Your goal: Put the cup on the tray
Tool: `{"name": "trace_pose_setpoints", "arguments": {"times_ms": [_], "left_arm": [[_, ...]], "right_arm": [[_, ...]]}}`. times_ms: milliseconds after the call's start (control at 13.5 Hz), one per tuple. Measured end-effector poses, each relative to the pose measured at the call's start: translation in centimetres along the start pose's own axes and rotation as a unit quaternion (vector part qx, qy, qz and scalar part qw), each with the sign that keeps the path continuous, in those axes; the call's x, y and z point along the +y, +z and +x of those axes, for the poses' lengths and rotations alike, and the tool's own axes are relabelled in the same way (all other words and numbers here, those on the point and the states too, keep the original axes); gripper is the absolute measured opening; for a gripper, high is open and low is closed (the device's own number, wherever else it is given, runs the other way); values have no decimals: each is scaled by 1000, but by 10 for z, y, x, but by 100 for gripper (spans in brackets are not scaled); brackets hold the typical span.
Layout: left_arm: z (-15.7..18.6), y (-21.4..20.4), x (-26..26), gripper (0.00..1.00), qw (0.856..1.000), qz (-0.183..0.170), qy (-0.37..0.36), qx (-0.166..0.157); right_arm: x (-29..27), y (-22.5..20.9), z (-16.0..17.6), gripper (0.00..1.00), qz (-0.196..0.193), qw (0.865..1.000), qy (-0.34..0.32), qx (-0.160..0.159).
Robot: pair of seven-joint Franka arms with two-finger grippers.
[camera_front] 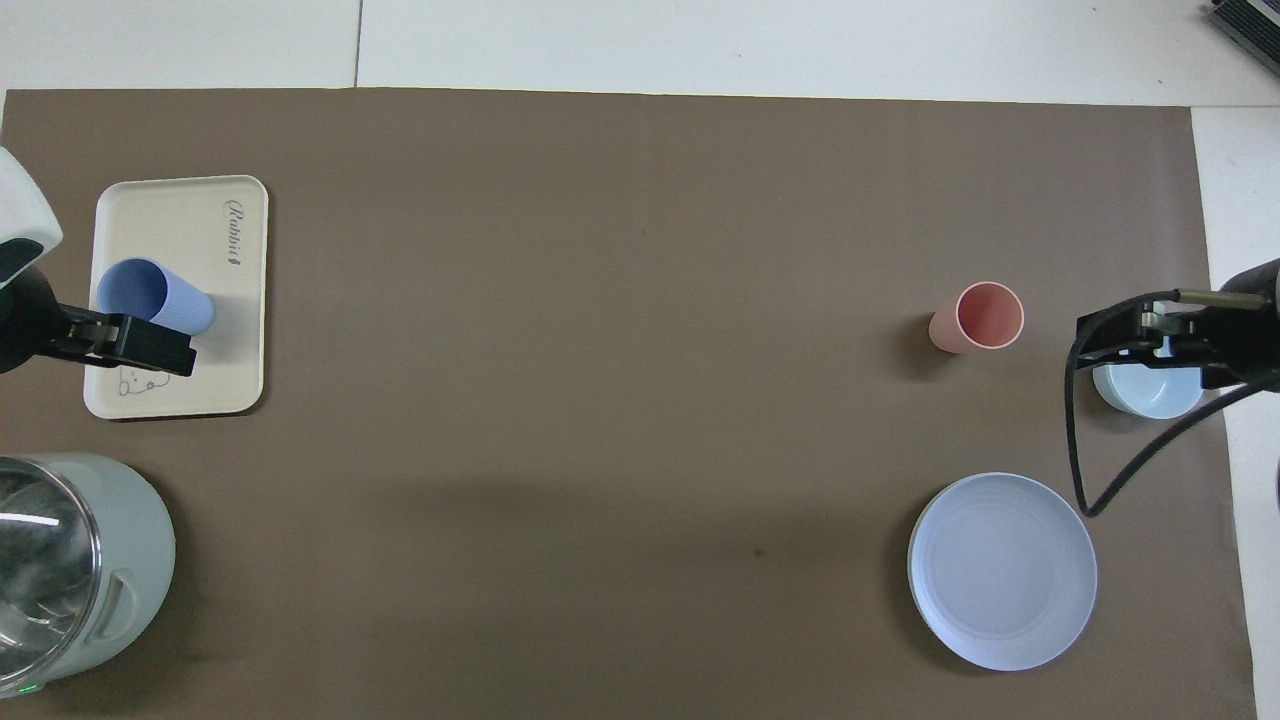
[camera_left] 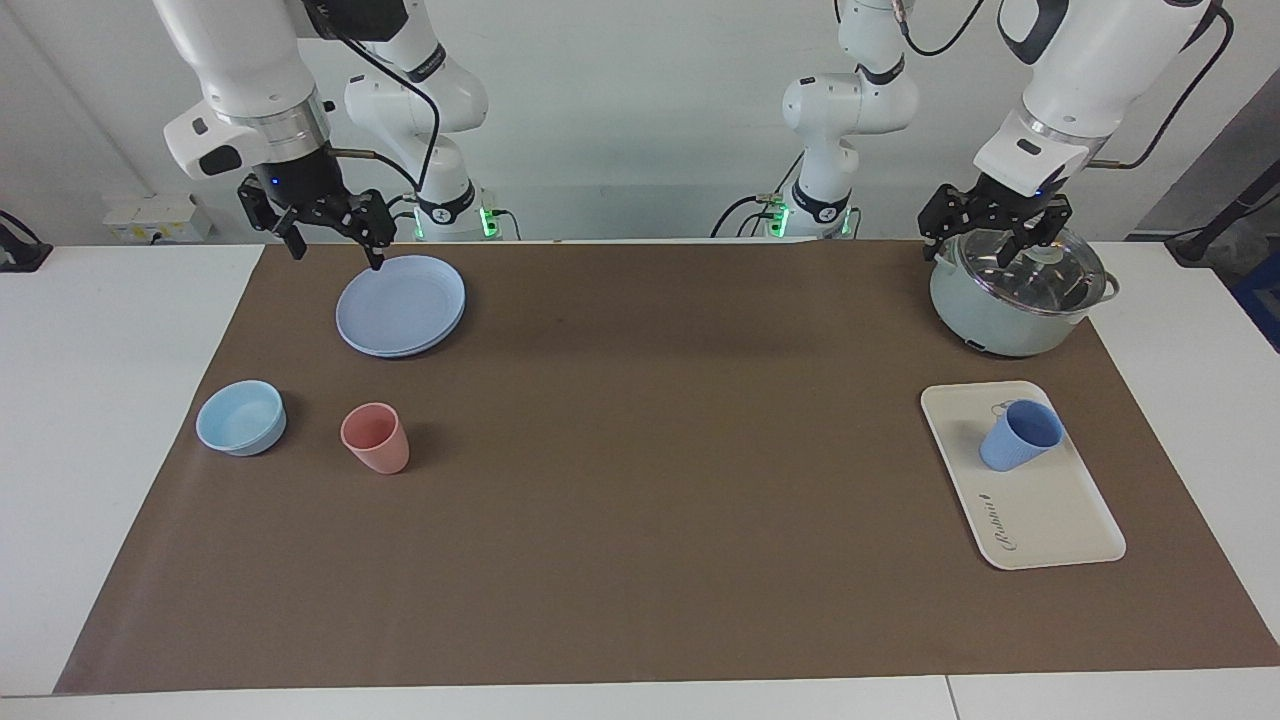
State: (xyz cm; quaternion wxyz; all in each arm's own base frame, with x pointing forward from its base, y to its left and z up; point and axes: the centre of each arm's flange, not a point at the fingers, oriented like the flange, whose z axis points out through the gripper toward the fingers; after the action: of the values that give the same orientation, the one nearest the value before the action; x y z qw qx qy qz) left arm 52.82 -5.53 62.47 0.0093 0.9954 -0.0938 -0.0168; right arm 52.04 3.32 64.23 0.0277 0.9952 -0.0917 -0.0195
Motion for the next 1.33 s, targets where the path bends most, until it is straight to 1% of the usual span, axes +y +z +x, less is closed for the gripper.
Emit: {"name": "trace_pose_setpoints", "arguments": {"times_ms": [222,369,739,961,1108,1330], "left_arm": [[0,0,0,100,1000,0,-1,0],[0,0,0,100,1000,0,-1,0],[0,0,0,100,1000,0,-1,0],[0,1,0,100,1000,0,-1,-1],[0,1,0,100,1000,0,-2,-2],[0,2,0,100,1000,0,-2,-2]], "right_arm": [[1,1,-1,100,24,1000,0,-10],[4,1,0,100,29,999,-1,-12],[1,1,-1,100,27,1000,-7,-13],[2,2,-1,100,16,999,-45,-9],[1,2,0,100,16,999,-51,-7],[2,1,6,100,21,999,-49,10]]}}
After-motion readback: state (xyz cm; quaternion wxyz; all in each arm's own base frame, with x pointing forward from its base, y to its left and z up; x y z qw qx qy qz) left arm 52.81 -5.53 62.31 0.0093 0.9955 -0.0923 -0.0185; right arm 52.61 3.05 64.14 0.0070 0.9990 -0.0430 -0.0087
